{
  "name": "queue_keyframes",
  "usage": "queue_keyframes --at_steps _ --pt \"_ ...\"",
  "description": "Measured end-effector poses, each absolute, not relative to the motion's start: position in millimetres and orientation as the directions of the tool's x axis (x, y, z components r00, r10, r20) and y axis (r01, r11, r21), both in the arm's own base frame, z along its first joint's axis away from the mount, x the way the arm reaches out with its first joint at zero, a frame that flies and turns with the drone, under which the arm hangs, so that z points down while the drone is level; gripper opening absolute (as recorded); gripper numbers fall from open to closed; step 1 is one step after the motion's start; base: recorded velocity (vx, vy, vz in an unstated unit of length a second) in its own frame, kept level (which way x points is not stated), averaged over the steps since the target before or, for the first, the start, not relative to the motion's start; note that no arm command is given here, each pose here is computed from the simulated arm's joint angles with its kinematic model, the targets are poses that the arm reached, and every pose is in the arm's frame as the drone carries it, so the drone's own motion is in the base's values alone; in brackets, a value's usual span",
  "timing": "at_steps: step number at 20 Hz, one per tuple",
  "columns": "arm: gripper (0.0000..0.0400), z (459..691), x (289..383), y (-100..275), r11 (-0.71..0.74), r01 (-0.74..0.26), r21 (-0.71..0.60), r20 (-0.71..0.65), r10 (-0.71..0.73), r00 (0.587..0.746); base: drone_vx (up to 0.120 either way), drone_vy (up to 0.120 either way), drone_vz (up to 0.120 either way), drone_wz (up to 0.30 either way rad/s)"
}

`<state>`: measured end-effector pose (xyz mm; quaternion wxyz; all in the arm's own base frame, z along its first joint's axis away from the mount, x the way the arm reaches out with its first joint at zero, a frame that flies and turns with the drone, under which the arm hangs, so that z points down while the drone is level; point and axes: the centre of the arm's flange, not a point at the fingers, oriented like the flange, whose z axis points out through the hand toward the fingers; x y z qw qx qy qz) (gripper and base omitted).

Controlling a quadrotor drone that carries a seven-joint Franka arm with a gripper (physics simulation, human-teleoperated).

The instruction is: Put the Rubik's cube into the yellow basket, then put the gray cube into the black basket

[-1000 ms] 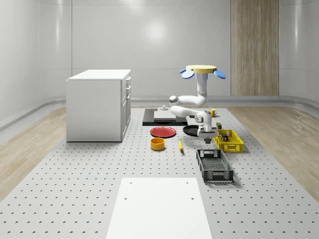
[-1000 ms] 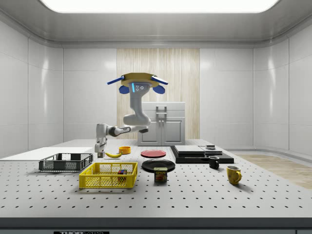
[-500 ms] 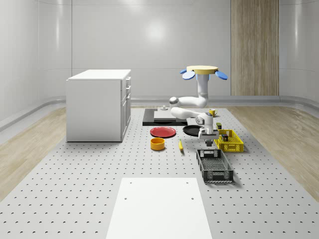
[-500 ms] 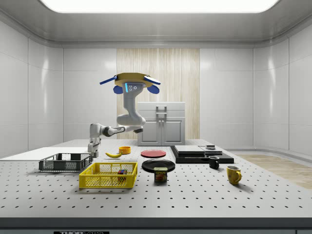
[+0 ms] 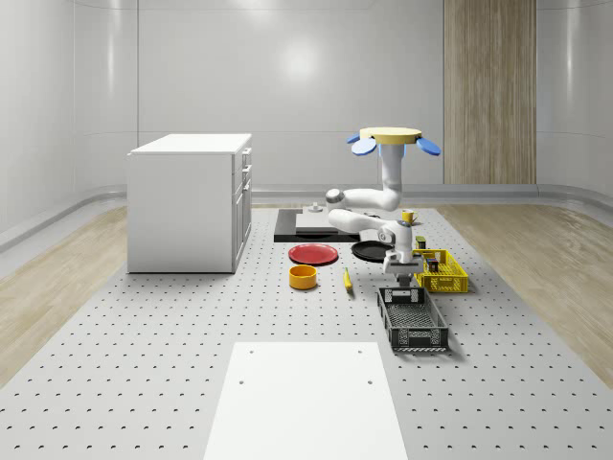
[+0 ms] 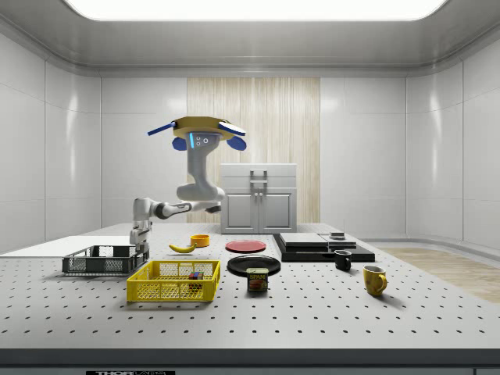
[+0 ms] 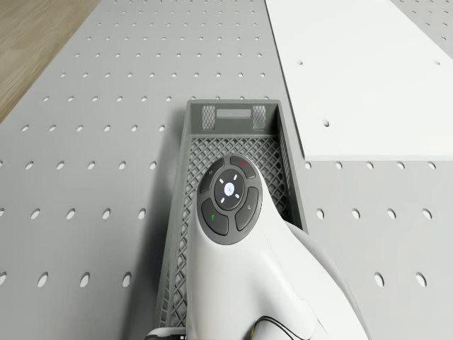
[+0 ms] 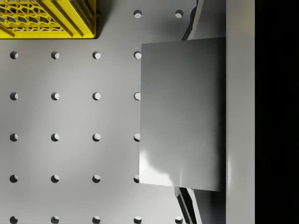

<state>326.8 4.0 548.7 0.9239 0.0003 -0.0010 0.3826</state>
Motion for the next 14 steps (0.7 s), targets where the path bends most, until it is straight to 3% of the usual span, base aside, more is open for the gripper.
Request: queue_keyframes --at_steps 12,14 --pt "0.0250 548.7 326.8 4.0 0.707 -0.707 0.000 0.002 0.707 0.707 0.120 0.000 0.000 0.000" --pt "0.0250 548.7 326.8 4.0 0.707 -0.707 0.000 0.002 0.707 0.707 0.020 0.000 0.000 0.000"
